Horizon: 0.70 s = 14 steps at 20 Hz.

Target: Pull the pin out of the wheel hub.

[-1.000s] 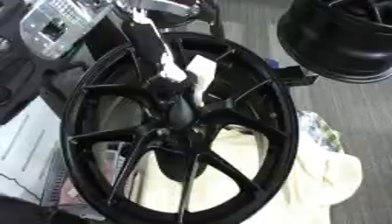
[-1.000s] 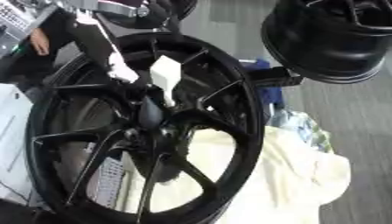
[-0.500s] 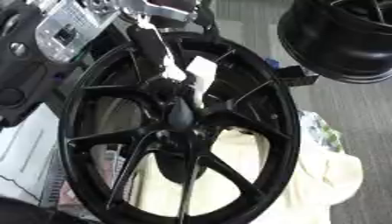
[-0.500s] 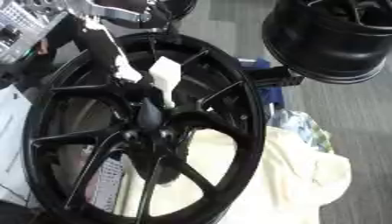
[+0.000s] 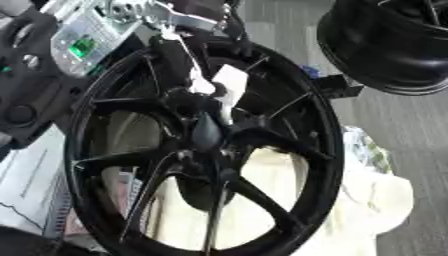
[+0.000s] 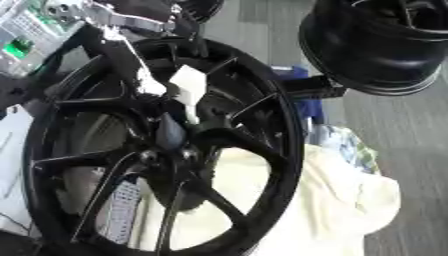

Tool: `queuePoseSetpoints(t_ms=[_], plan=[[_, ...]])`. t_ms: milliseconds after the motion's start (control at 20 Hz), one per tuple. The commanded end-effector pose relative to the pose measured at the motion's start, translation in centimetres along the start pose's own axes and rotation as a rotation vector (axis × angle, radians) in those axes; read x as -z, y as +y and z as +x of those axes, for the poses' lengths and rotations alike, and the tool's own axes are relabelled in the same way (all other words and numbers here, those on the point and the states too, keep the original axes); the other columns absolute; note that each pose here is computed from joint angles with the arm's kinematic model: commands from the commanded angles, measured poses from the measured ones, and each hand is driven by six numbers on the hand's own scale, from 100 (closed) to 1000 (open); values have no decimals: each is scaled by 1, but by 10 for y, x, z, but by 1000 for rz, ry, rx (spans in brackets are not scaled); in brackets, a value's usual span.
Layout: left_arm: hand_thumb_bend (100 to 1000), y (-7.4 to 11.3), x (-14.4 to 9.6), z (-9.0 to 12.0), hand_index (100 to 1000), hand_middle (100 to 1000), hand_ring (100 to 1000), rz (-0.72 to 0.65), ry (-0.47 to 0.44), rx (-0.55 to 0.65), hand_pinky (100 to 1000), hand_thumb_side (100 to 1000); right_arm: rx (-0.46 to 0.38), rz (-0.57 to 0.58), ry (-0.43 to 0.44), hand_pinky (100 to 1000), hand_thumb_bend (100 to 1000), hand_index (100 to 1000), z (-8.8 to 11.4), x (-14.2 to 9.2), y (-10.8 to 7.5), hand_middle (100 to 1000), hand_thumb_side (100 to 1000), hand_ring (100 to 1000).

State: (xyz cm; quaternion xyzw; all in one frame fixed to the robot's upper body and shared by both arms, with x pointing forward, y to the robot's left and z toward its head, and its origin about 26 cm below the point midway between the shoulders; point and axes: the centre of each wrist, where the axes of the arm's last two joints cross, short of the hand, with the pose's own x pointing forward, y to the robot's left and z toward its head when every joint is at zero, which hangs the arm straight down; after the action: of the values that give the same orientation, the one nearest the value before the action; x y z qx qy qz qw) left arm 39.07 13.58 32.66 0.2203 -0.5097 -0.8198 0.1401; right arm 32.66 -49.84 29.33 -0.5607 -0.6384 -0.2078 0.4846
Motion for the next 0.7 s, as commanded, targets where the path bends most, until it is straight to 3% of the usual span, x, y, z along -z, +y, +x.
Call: queuePoseSetpoints(t_ms=[50, 700], plan=[[345, 7, -4, -2, 878, 728, 858, -20, -13, 37, 888, 517, -138, -258, 139, 832, 100, 899, 11, 9, -12, 810, 498, 633], [329, -4, 4, -10, 871, 718, 844, -55, 17, 32, 871, 495, -129, -253, 143, 833, 100, 898, 9, 8, -11, 808, 502, 631]])
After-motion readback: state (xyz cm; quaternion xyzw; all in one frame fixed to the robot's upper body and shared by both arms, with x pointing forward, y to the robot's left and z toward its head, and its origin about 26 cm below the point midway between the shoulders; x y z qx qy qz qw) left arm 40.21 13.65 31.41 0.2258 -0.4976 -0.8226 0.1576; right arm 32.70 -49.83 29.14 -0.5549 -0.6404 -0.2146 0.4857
